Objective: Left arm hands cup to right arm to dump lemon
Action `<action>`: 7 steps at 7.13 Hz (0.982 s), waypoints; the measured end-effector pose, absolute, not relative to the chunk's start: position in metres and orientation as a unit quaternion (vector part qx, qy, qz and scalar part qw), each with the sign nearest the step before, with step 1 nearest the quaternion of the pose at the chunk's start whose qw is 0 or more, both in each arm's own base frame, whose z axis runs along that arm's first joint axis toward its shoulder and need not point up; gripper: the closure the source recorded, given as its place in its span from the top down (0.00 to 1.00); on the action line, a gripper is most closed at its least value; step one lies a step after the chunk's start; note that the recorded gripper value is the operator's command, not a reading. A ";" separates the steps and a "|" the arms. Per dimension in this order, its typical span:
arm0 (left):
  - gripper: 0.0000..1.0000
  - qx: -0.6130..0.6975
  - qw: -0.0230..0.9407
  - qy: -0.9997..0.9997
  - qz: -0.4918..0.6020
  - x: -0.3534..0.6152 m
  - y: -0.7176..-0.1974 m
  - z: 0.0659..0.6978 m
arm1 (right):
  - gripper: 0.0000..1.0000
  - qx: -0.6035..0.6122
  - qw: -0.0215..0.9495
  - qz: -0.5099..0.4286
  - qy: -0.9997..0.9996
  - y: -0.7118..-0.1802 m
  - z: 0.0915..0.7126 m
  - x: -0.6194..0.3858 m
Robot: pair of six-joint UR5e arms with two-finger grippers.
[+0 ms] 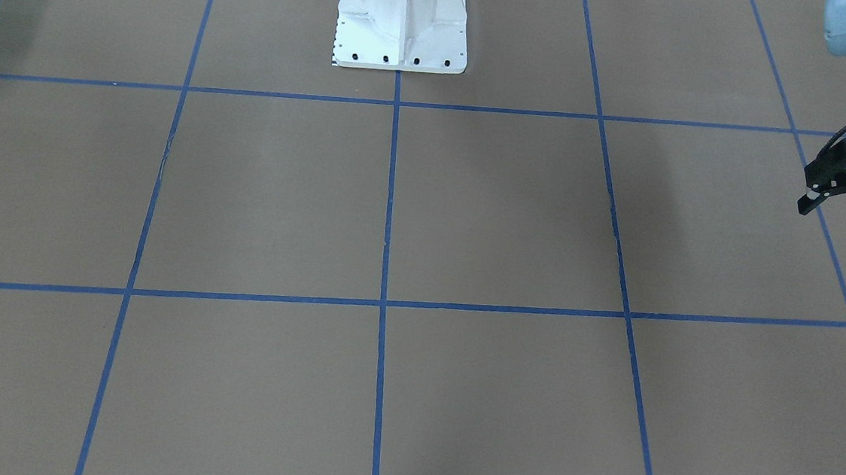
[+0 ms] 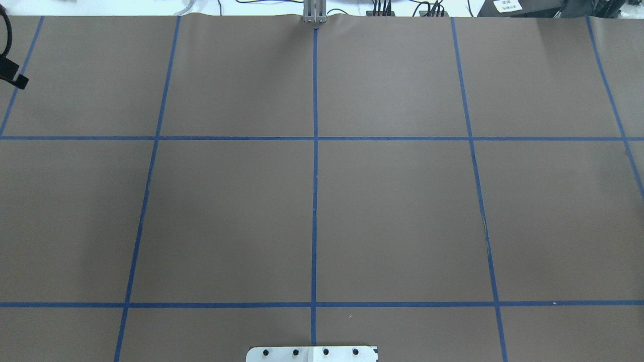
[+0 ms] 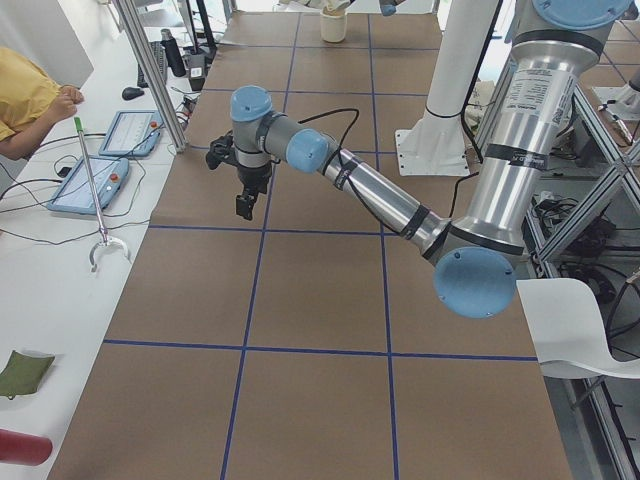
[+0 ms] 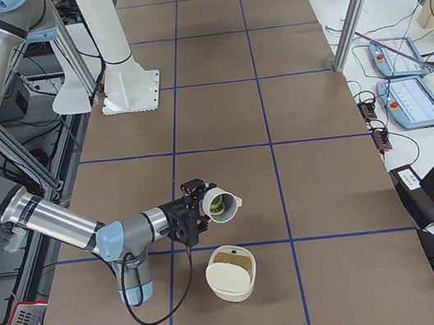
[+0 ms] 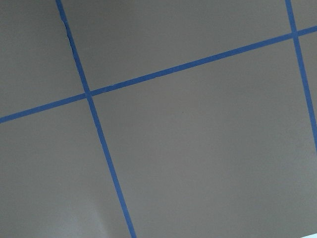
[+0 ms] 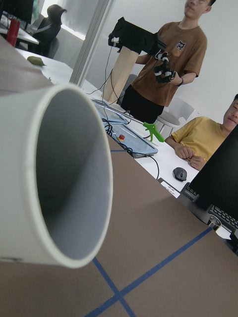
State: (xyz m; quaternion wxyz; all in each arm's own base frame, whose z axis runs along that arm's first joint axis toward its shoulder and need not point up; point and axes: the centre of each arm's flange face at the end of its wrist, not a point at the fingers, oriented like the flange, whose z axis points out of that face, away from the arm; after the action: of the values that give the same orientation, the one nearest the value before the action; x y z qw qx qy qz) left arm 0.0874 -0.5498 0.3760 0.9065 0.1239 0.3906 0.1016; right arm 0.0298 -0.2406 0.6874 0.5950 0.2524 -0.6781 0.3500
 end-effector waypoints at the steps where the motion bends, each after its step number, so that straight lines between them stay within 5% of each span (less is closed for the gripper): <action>1: 1.00 0.125 0.906 0.391 0.102 0.087 -0.550 0.375 | 0.00 0.225 0.556 0.383 -0.703 -0.240 0.691 0.032; 7: 1.00 0.126 0.906 0.391 0.102 0.087 -0.549 0.374 | 0.00 0.088 0.320 0.534 -0.778 -0.246 0.706 0.054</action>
State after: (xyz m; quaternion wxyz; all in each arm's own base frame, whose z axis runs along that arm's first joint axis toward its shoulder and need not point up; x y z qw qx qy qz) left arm 0.0872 -0.5489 0.3737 0.9059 0.1262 0.3910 0.1025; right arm 0.0541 -0.2462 0.7062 0.3198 0.0877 -0.7777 0.5340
